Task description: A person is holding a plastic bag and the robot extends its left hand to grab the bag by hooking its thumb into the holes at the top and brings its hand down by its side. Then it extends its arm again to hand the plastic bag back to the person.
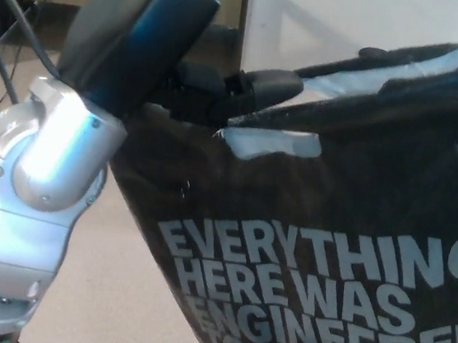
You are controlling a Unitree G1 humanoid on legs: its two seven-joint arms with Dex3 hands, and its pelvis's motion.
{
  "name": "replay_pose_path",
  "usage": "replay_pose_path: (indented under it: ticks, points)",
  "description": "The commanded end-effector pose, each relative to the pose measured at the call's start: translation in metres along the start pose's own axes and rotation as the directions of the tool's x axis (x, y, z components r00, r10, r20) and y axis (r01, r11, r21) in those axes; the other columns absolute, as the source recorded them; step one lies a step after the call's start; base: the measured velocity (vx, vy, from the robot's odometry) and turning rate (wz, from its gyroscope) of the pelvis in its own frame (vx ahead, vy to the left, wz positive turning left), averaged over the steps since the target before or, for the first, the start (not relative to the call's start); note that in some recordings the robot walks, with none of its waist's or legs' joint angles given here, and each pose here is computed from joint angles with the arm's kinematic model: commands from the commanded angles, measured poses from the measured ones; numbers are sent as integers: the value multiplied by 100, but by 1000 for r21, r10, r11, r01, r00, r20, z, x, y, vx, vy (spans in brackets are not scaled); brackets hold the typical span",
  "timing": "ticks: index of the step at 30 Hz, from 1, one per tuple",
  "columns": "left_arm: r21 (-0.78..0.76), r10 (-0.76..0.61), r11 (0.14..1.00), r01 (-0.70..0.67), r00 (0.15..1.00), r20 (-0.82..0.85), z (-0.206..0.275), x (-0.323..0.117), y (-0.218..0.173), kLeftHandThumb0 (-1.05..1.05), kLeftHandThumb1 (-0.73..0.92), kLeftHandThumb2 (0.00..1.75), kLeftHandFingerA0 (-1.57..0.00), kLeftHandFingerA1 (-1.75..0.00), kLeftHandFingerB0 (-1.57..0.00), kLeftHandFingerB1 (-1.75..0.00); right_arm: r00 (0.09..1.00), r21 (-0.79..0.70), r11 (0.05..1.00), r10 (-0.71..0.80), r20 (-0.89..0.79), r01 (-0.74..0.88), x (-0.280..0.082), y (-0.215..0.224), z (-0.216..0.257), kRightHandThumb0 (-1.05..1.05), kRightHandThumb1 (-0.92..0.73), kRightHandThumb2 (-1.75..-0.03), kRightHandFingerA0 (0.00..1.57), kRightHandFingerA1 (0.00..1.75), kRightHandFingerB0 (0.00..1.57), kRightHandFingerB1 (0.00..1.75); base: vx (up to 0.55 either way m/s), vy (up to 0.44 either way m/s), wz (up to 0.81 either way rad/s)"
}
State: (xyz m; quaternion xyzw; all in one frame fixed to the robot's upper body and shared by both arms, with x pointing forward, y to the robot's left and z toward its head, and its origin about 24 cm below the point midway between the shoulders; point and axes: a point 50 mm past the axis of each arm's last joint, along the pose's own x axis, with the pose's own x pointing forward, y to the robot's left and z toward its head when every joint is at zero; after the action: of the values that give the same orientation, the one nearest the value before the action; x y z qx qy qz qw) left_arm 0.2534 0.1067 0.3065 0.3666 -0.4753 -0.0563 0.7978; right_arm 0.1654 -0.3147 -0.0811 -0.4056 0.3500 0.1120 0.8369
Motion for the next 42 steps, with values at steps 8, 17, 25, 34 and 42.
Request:
replay_pose_path:
  ticks: [8,17,25,34,42]
  points:
    - [-6,30,1000,-30,999,45,15,-6,11,-61,44,71,-17,-40,-12,-36,1000,-8,1000,0,-19,0,-2,-1,-6,-34,-71,-62,72,50,56,42,0,0,0]
    - [-50,-43,998,44,999,28,20,-22,-4,-55,53,56,-21,-33,-16,-27,1000,-8,1000,1,-9,-1,-2,0,-5,-35,-70,-61,71,51,55,42,0,0,0]
    - [-109,-151,983,150,988,-4,19,-41,-23,-33,25,85,-2,-49,0,-47,1000,-27,1000,5,-12,-5,-2,0,-5,-41,-59,-82,64,59,51,53,0,0,0]
    - [-88,-239,968,233,969,-58,16,-54,-32,-73,47,78,-7,-38,-13,-22,1000,-22,1000,9,-15,-9,-4,3,-8,-42,-60,-83,63,59,50,53,0,0,0]
    - [-18,-205,979,204,975,-84,6,-51,-36,-66,42,74,-5,-36,-10,-25,1000,-15,1000,9,-20,-9,-3,2,-7,-35,-71,-61,73,50,57,42,0,0,0]
